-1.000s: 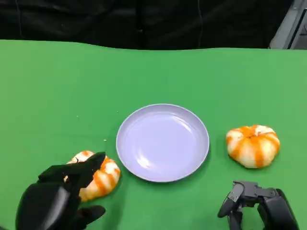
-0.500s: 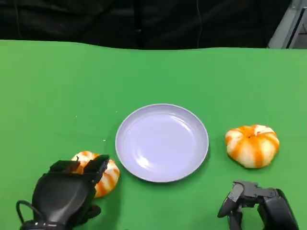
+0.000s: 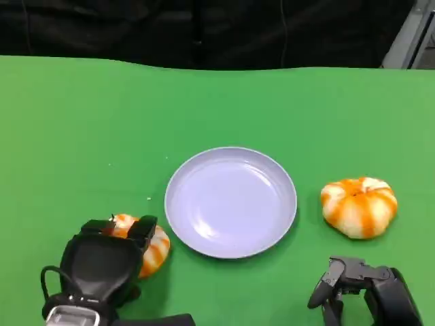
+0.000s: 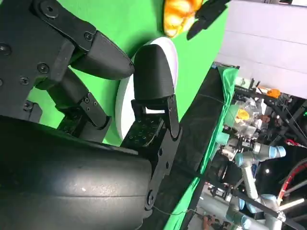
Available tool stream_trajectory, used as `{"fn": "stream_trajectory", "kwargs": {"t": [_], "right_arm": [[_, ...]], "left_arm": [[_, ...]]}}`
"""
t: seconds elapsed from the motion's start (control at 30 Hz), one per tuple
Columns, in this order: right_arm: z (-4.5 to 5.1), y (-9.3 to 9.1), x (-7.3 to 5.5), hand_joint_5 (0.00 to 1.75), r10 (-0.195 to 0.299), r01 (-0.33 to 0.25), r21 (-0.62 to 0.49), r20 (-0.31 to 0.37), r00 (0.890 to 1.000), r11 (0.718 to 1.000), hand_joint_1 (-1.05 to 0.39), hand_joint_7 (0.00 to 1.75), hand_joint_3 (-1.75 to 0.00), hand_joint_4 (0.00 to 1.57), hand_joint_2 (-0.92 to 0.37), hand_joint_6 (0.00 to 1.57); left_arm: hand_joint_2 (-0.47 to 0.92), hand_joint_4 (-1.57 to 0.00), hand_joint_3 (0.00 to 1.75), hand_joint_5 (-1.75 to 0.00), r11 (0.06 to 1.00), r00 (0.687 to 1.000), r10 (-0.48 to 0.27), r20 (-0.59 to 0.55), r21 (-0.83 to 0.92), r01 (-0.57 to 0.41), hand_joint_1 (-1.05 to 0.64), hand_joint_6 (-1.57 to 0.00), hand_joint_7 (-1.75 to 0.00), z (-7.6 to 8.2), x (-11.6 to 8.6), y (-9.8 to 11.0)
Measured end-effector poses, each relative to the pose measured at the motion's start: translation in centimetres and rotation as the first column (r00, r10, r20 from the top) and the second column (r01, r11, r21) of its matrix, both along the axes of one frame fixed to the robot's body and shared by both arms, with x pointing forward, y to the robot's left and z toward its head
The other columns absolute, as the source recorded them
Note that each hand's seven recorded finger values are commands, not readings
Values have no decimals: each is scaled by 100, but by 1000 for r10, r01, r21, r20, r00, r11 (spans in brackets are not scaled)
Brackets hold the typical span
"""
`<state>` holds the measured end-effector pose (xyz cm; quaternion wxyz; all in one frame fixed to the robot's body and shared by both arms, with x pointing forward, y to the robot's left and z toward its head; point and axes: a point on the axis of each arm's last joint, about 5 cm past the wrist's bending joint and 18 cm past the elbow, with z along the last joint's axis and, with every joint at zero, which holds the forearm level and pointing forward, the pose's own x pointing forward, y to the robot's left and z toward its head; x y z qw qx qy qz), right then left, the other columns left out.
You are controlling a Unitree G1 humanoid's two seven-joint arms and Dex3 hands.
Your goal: Grasp the bread from the table and place it into the plate.
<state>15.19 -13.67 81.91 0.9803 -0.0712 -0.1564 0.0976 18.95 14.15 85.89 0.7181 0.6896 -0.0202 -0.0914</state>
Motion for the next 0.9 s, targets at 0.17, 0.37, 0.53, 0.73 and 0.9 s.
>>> {"fn": "stream_trajectory", "kwargs": {"t": [0.17,0.37,0.53,0.73,0.9], "right_arm": [[0,0,0,159,0,0,1,0,1000,1000,-22,130,-170,123,-3,113],[0,2,0,160,0,0,-2,1,1000,1000,-25,131,-170,123,-4,113],[0,5,0,160,1,-1,-7,1,1000,1000,-25,131,-169,123,-5,113],[3,6,5,159,0,0,-4,3,1000,1000,-24,131,-168,123,-5,113],[2,5,5,159,0,0,-2,1,1000,1000,-24,131,-169,124,-4,113]], "left_arm": [[88,-45,0,-10,1000,1000,-9,-18,26,10,-51,-35,-1,-27,65,-12],[92,-84,5,-81,999,999,-34,-37,-23,34,-25,-92,-4,-46,84,7],[89,-80,43,-163,987,993,-63,95,-140,76,-14,-111,-48,-104,60,102],[67,-87,72,-155,963,955,-62,289,-233,133,-12,-95,-92,-182,-56,179],[58,-92,88,-149,955,896,-29,443,-252,156,-13,-95,-93,-171,-56,240]]}}
